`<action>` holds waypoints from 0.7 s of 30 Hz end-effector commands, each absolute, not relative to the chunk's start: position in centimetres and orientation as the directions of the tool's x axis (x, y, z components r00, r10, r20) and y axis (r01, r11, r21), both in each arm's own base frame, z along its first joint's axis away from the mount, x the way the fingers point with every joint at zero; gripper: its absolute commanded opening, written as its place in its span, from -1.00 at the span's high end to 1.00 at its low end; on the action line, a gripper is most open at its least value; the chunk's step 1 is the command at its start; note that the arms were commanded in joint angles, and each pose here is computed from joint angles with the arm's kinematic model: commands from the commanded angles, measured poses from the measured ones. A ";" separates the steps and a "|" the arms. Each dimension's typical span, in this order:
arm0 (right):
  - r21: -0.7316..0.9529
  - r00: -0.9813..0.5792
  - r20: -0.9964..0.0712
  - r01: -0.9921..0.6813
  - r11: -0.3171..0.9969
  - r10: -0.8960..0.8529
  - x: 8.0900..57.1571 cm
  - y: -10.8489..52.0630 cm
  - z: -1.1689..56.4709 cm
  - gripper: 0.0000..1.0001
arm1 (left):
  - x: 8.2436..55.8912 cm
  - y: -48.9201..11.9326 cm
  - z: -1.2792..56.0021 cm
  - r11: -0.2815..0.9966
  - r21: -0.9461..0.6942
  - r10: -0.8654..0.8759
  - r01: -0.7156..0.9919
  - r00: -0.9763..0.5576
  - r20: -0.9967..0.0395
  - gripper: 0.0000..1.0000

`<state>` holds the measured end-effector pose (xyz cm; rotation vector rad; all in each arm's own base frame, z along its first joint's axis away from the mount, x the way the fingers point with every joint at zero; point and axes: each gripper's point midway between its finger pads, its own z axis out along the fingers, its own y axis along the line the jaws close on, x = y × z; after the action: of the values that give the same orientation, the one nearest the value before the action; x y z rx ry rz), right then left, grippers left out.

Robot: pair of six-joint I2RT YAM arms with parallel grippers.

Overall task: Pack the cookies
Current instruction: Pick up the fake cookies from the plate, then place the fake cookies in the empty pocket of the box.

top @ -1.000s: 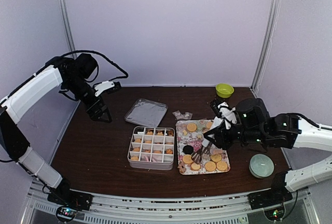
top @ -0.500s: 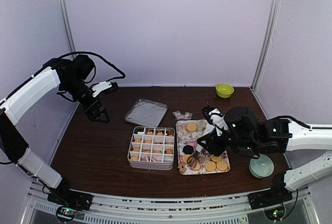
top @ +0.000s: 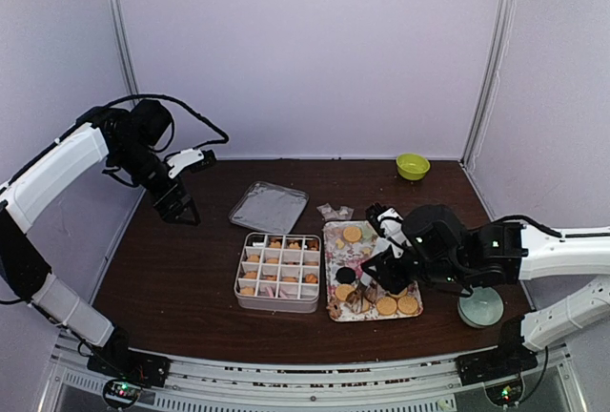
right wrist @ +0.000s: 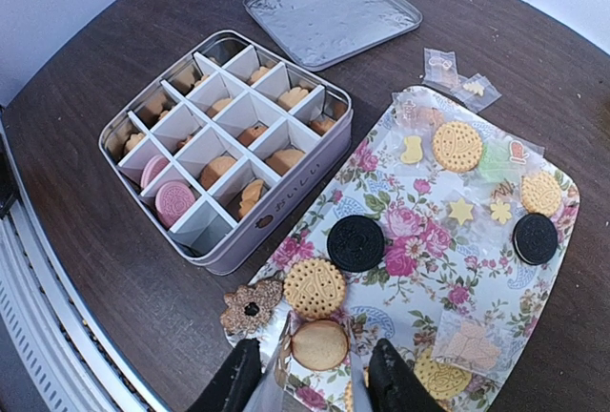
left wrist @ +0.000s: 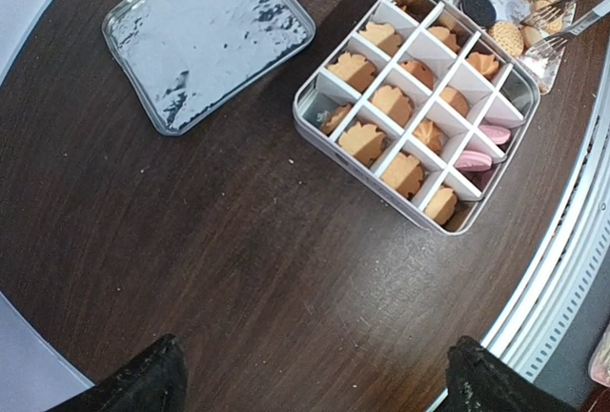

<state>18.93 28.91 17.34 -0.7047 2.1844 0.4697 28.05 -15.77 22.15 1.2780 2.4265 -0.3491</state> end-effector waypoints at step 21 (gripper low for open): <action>0.137 -0.407 -0.879 -0.715 0.686 -0.249 19.2 35.7 28.5 0.58 | 29.0 -14.4 21.9 0.595 0.011 0.719 0.804 -0.527 -0.453 -0.95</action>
<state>19.06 32.77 27.55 -0.7199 2.0212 0.5817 28.70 -14.78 21.39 1.2492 2.4445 -0.3007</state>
